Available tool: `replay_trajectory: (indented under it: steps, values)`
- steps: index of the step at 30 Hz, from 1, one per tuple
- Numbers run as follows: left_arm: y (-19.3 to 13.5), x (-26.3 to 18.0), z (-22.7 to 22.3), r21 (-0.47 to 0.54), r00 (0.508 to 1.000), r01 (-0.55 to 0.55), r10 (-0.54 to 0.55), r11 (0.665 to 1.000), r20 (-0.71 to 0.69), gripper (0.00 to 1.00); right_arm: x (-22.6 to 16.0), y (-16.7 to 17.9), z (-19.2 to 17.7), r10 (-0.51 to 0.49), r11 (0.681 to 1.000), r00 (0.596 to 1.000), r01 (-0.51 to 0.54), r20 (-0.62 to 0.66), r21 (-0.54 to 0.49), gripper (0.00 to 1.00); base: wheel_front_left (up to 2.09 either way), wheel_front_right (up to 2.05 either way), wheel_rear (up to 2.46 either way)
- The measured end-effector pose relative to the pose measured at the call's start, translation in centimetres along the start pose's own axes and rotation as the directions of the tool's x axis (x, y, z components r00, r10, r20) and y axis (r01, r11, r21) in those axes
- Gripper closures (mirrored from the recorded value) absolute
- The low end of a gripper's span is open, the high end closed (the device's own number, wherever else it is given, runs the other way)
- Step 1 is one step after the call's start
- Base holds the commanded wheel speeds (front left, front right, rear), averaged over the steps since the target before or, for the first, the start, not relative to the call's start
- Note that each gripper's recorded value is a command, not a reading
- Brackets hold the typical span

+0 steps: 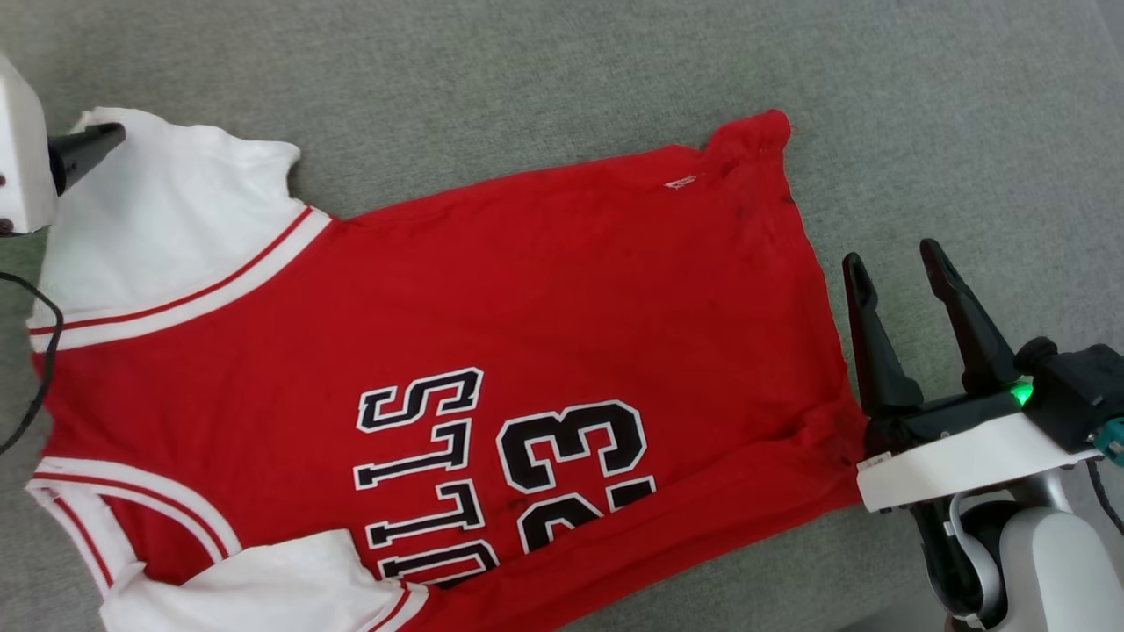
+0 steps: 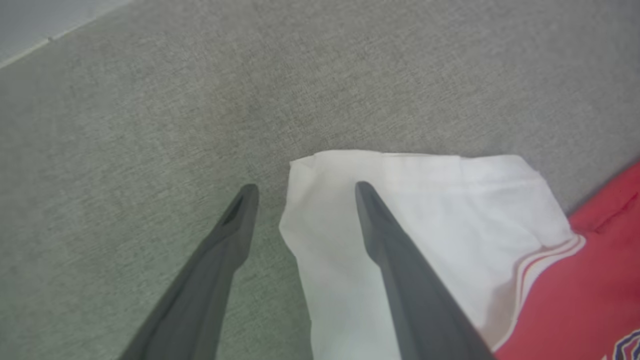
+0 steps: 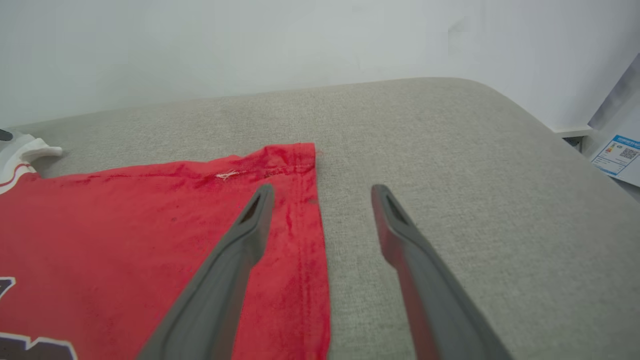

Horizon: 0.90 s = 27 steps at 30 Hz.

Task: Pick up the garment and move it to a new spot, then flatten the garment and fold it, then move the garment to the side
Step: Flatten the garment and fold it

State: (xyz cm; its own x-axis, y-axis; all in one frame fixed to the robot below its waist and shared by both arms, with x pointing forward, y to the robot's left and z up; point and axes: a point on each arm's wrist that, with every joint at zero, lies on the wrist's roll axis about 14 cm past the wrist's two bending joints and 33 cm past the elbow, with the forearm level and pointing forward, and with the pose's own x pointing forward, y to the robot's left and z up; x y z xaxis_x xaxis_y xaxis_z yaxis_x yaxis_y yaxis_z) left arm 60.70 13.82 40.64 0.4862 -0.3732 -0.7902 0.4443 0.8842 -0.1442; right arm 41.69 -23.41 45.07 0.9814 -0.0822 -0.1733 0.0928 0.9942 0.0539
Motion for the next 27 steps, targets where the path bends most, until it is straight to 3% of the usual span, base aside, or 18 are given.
replay_trajectory:
  steps: [6, 7, 8, 9, 10, 15, 21, 27]
  values:
    - [0.7, 2.1, -1.6, 0.038, 0.995, -0.027, 0.031, 0.999, -0.097, 0.00, 0.0, -0.6, -1.3, -0.020, 1.000, 0.999, 0.020, -0.030, 0.002, 0.00, 0.00, 0.00, 0.00]
    - [0.9, 2.3, -1.9, 0.039, 0.993, -0.032, 0.036, 0.999, -0.112, 0.32, 0.0, -0.7, -1.5, -0.021, 1.000, 0.999, 0.021, -0.033, 0.002, 0.00, 0.00, 0.00, 0.00]
    - [0.9, 2.5, -2.2, 0.047, 0.992, -0.034, 0.039, 0.998, -0.123, 0.32, 0.0, -0.7, -1.6, -0.021, 1.000, 0.999, 0.021, -0.035, 0.005, 0.00, 0.00, 0.00, 0.00]
    - [1.0, 2.5, -2.3, 0.052, 0.991, -0.035, 0.041, 0.998, -0.130, 0.87, 0.0, -0.6, -1.7, -0.020, 1.000, 0.999, 0.021, -0.038, 0.007, 0.00, 0.00, 0.00, 0.00]
    - [1.0, 2.5, -2.4, 0.056, 0.990, -0.035, 0.043, 0.998, -0.135, 1.00, 0.1, -0.6, -1.7, -0.019, 1.000, 0.999, 0.019, -0.039, 0.007, 0.00, 0.00, 0.00, 0.00]
    - [0.7, 2.0, -2.1, 0.046, 0.996, -0.030, 0.034, 0.998, -0.088, 1.00, 0.3, -0.2, -1.4, -0.005, 1.000, 0.999, 0.005, -0.035, 0.000, 0.00, 0.00, 0.00, 0.00]
    - [-1.3, -0.6, 1.1, 0.086, 0.995, -0.015, 0.006, 0.996, 0.101, 1.00, 0.3, 0.5, -0.2, 0.019, 0.999, 0.999, -0.020, -0.037, -0.034, 0.00, 0.00, 0.00, 0.00]
    - [-4.1, -5.1, 2.1, 0.171, 0.972, 0.003, -0.044, 0.985, 0.232, 1.00, 0.1, 1.1, -0.4, 0.074, 0.993, 0.980, -0.090, -0.183, -0.079, 0.00, 0.00, 0.00, 0.00]
